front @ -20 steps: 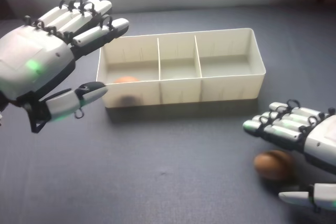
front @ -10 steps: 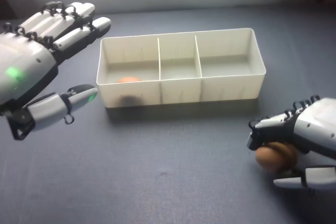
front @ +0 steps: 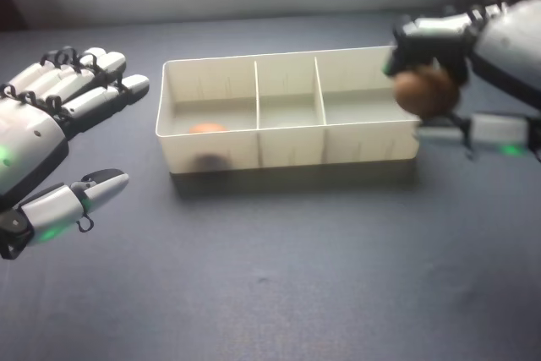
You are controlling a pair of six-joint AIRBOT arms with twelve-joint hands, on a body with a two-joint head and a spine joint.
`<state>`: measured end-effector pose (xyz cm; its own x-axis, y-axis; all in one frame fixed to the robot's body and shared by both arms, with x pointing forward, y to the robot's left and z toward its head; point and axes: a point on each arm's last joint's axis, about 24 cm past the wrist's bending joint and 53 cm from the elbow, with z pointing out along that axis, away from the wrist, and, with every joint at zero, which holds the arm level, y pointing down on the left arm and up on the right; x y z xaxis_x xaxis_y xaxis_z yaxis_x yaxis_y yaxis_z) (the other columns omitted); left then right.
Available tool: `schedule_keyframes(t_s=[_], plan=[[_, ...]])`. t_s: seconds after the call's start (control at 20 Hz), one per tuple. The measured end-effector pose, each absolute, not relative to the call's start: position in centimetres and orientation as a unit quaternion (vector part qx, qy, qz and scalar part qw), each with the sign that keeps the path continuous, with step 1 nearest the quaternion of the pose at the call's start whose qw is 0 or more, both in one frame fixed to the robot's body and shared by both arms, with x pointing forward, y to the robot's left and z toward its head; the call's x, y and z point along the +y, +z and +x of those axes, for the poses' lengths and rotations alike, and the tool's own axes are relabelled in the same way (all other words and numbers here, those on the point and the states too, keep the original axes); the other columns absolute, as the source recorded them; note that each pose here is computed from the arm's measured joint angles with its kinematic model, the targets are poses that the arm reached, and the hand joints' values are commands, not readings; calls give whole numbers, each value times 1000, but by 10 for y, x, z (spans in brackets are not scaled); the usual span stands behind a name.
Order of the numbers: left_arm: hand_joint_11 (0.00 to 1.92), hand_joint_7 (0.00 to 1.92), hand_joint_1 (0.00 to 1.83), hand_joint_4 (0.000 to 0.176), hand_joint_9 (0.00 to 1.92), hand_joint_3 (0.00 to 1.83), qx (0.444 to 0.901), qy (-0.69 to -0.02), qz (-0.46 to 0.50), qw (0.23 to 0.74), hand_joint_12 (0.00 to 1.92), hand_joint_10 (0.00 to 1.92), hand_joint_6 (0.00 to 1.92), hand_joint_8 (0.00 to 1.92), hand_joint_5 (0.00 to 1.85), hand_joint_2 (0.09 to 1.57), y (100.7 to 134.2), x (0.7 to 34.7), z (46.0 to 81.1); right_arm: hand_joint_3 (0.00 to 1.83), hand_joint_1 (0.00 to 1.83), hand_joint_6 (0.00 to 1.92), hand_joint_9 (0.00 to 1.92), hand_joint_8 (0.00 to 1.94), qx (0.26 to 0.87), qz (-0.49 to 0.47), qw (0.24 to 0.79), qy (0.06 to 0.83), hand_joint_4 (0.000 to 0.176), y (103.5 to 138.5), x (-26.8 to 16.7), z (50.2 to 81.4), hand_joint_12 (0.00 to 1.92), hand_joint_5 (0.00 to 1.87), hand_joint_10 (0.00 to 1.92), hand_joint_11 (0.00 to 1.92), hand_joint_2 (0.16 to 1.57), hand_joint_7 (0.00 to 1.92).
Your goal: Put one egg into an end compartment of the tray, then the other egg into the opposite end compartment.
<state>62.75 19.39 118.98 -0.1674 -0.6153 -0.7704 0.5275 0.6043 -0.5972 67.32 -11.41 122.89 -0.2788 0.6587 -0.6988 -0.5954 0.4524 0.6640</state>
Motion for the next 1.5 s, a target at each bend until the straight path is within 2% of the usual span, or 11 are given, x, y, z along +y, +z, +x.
schedule_keyframes(t_s=[0.25, 0.35, 0.45, 0.55, 0.65, 0.85, 0.95, 1.1, 1.2, 1.25, 1.5], plan=[[0, 98, 496, 8, 84, 1, 635, -451, -47, 626, 982, 11, 2, 1, 264, 1382, 1172, 190, 623, 1, 1147, 1544, 734, 1633, 636, 49, 591, 494, 0, 1217, -94, 719, 1921, 453, 1674, 766, 1343, 726], [0, 125, 489, 1, 121, 0, 634, -453, -49, 625, 1021, 22, 2, 7, 269, 1377, 1172, 189, 623, 2, 780, 580, 239, 948, 648, 53, 586, 483, 0, 1209, -87, 729, 1921, 30, 1518, 296, 1347, 224], [0, 124, 526, 0, 114, 0, 631, -455, -50, 626, 959, 13, 0, 2, 263, 1375, 1173, 190, 623, 2, 504, 58, 65, 497, 667, 58, 579, 466, 0, 1196, -89, 736, 1872, 0, 1241, 80, 1376, 105], [0, 91, 459, 20, 78, 3, 628, -458, -51, 627, 828, 4, 1, 1, 223, 1393, 1175, 190, 623, 0, 390, 1, 2, 172, 670, 66, 580, 459, 0, 1195, -95, 740, 1805, 0, 882, 2, 1343, 10], [0, 91, 506, 13, 82, 0, 625, -461, -52, 627, 819, 6, 1, 2, 219, 1392, 1176, 190, 622, 0, 321, 0, 0, 7, 669, 70, 580, 460, 0, 1196, -97, 740, 1663, 0, 465, 0, 1320, 0], [0, 102, 480, 13, 95, 0, 621, -463, -55, 630, 830, 9, 0, 3, 219, 1387, 1177, 192, 620, 7, 126, 0, 0, 0, 655, 60, 576, 486, 0, 1207, -82, 719, 1673, 0, 389, 0, 1349, 0], [0, 70, 444, 29, 53, 2, 617, -467, -59, 631, 770, 1, 0, 0, 165, 1387, 1179, 193, 617, 4, 90, 0, 0, 0, 630, 53, 594, 498, 0, 1222, -94, 701, 1667, 0, 344, 0, 1346, 0], [0, 2, 403, 46, 2, 0, 616, -466, -60, 632, 694, 0, 0, 0, 82, 1384, 1178, 196, 612, 2, 54, 0, 0, 0, 616, 53, 612, 493, 0, 1220, -127, 671, 1074, 0, 6, 0, 1375, 0], [0, 0, 458, 43, 0, 0, 607, -472, -59, 637, 519, 0, 2, 0, 59, 1375, 1185, 196, 608, 1, 29, 0, 0, 0, 614, 46, 619, 488, 3, 1217, -143, 650, 267, 0, 0, 0, 1372, 0], [0, 0, 484, 32, 0, 0, 603, -473, -55, 640, 501, 0, 3, 0, 62, 1372, 1188, 197, 607, 4, 9, 0, 0, 0, 606, 50, 623, 492, 35, 1217, -149, 640, 53, 0, 0, 0, 1381, 0], [0, 0, 426, 16, 0, 0, 589, -480, -61, 648, 338, 0, 0, 0, 0, 1380, 1195, 199, 602, 0, 63, 0, 0, 0, 593, 46, 626, 505, 80, 1213, -159, 603, 0, 0, 0, 0, 1347, 0]])
